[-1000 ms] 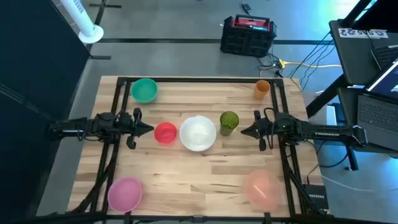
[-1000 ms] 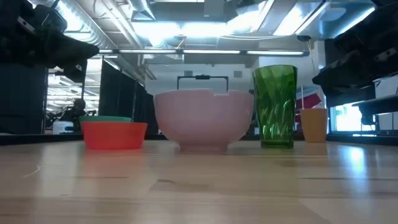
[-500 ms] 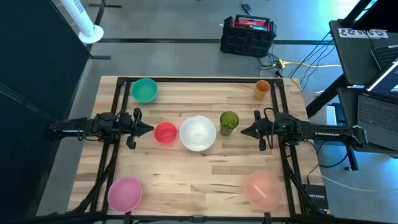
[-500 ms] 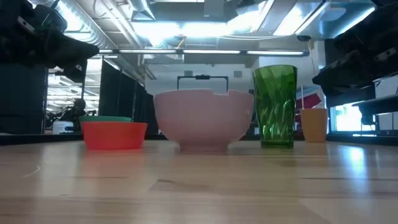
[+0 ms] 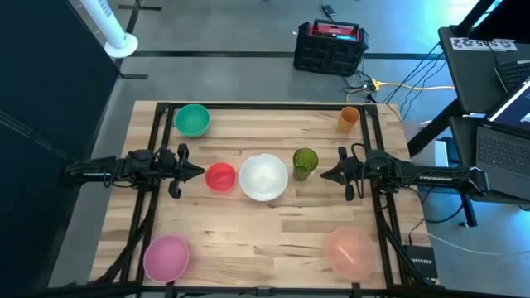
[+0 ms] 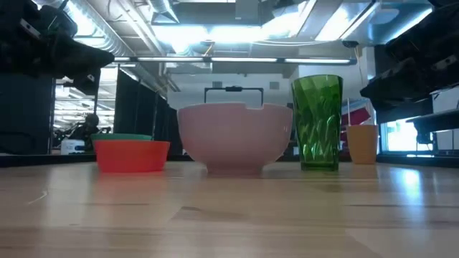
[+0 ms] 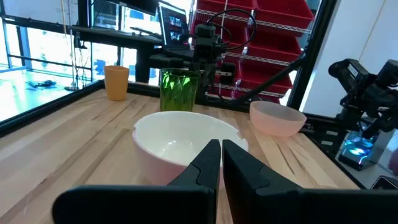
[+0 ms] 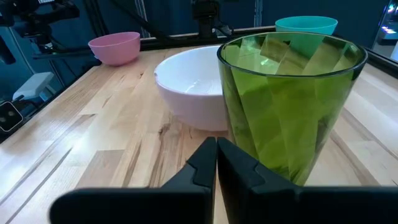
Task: Nest bowls inside each other
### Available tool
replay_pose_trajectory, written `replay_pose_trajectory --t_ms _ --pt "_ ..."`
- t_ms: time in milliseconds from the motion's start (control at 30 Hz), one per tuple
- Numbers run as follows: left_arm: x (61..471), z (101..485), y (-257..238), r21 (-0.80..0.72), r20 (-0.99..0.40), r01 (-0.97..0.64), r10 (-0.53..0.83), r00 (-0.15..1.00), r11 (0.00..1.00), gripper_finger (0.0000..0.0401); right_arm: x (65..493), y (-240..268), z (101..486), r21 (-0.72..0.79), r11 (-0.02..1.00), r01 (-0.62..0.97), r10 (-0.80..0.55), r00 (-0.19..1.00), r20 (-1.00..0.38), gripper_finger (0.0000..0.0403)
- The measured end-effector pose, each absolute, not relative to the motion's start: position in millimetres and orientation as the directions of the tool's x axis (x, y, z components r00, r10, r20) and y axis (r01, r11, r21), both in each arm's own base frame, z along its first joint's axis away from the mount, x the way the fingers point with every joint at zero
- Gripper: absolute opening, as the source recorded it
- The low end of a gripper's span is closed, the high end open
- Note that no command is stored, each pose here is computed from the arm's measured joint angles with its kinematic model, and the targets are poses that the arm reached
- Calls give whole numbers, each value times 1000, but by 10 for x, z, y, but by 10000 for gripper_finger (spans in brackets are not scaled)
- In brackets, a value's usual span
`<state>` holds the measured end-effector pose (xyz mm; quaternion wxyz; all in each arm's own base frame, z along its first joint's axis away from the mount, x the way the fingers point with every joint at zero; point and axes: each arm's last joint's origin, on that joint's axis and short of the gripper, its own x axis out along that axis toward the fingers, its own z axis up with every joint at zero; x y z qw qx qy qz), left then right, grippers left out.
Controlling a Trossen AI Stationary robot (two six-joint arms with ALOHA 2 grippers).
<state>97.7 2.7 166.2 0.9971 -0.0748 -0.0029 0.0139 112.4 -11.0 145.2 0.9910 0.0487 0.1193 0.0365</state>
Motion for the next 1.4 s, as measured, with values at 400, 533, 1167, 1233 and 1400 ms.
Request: replay_pose_trajectory --t_ms 400,533,1167,1233,1400 --pt "977 1662 27 -149 4 -27 28 1000 988 0 1124 -109 1452 105 993 -61 84 969 -233 0" --pt "977 1663 27 -149 4 -27 28 1000 988 0 1124 -109 1453 106 993 -61 84 969 -233 0" --pt "908 2218 142 -335 -87 -281 268 960 899 0 1129 -155 1474 174 979 110 -71 974 -217 0" --pt "890 2343 167 -355 -116 -341 321 940 871 0 1129 -163 1478 186 973 138 -97 972 -213 0" --pt "842 2648 226 -394 -184 -482 447 875 782 0 1128 -183 1487 227 950 213 -166 964 -206 0"
